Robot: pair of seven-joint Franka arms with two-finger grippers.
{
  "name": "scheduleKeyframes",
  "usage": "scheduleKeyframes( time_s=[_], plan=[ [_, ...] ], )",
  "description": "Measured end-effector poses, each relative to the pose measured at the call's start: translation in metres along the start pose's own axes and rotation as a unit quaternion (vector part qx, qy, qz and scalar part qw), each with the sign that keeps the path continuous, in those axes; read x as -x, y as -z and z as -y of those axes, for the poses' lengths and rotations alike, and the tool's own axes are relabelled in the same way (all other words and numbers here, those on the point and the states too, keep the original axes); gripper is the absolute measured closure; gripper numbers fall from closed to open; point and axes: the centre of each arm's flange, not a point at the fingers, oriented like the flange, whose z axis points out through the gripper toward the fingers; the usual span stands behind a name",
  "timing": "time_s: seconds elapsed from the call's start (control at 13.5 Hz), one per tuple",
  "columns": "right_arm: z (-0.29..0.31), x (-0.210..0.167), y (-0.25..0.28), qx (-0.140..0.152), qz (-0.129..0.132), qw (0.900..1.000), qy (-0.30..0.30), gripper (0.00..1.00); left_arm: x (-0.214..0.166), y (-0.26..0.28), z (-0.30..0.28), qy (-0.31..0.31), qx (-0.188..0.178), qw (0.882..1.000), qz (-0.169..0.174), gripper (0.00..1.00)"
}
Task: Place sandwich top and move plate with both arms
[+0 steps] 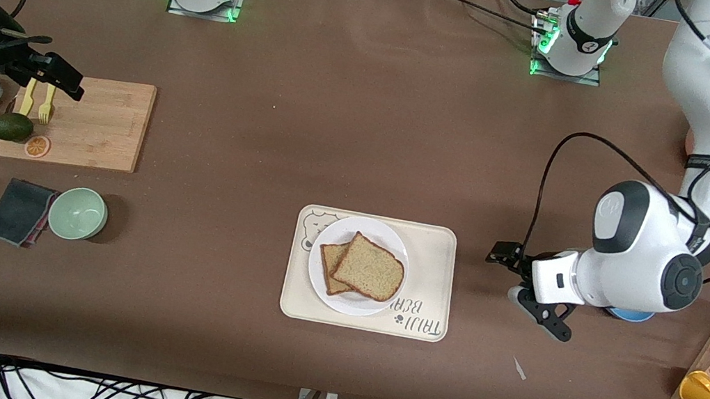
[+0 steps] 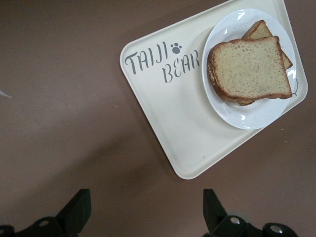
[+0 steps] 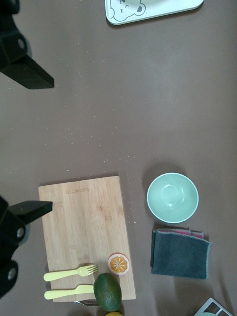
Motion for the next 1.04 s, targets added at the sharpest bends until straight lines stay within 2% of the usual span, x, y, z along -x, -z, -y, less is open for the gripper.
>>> scheduleKeyframes(
  time_s=[0.22, 0.37, 0.52, 0.67, 0.89, 1.04],
  plan=[
    [-0.001, 0.001, 0.000, 0.000, 0.003, 1.000, 0.000, 0.00, 0.008, 0.043, -0.014, 0.023, -0.056, 0.998, 0.006, 0.00],
    [-0.002, 0.001, 0.000, 0.001, 0.005, 1.000, 0.000, 0.00, 0.014, 0.070, -0.023, 0.058, -0.080, 0.995, 0.001, 0.00],
    [-0.002, 0.002, 0.000, 0.001, 0.006, 1.000, 0.000, 0.00, 0.023, 0.097, -0.034, 0.096, -0.110, 0.989, 0.003, 0.00],
    [-0.002, 0.002, 0.000, 0.001, 0.007, 1.000, 0.000, 0.00, 0.037, 0.140, -0.054, 0.129, -0.139, 0.982, -0.010, 0.00],
    [-0.002, 0.003, 0.001, 0.001, 0.008, 1.000, 0.001, 0.00, 0.083, 0.221, -0.067, 0.169, -0.161, 0.971, -0.042, 0.00],
    [-0.002, 0.004, 0.000, 0.001, 0.011, 1.000, 0.001, 0.00, 0.122, 0.251, -0.060, 0.192, -0.169, 0.965, -0.052, 0.00]
  ],
)
